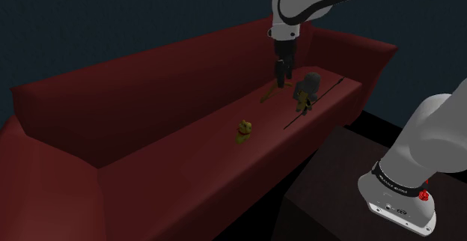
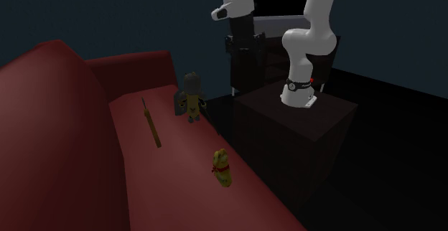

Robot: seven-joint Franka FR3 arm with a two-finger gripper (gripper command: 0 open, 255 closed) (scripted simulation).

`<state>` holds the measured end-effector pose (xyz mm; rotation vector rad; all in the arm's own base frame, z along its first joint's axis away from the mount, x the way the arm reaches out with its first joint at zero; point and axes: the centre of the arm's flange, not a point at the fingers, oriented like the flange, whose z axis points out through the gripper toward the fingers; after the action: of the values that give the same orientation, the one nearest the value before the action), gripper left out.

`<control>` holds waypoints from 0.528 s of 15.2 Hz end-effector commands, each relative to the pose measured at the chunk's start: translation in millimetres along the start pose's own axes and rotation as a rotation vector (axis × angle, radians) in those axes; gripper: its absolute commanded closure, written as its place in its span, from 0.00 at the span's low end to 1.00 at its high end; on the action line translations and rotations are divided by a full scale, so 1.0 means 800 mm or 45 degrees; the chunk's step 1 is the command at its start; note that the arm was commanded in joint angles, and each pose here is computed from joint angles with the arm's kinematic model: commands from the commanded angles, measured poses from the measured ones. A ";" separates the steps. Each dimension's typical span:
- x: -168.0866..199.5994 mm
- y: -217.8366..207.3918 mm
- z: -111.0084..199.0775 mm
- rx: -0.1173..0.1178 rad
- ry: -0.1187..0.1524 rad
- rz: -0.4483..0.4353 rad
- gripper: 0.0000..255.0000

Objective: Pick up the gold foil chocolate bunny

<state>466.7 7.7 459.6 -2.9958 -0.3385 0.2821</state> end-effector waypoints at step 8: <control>0.138 0.014 0.099 -0.016 -0.163 -0.118 0.00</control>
<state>546.8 29.4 375.8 -2.9742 -0.4742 0.4437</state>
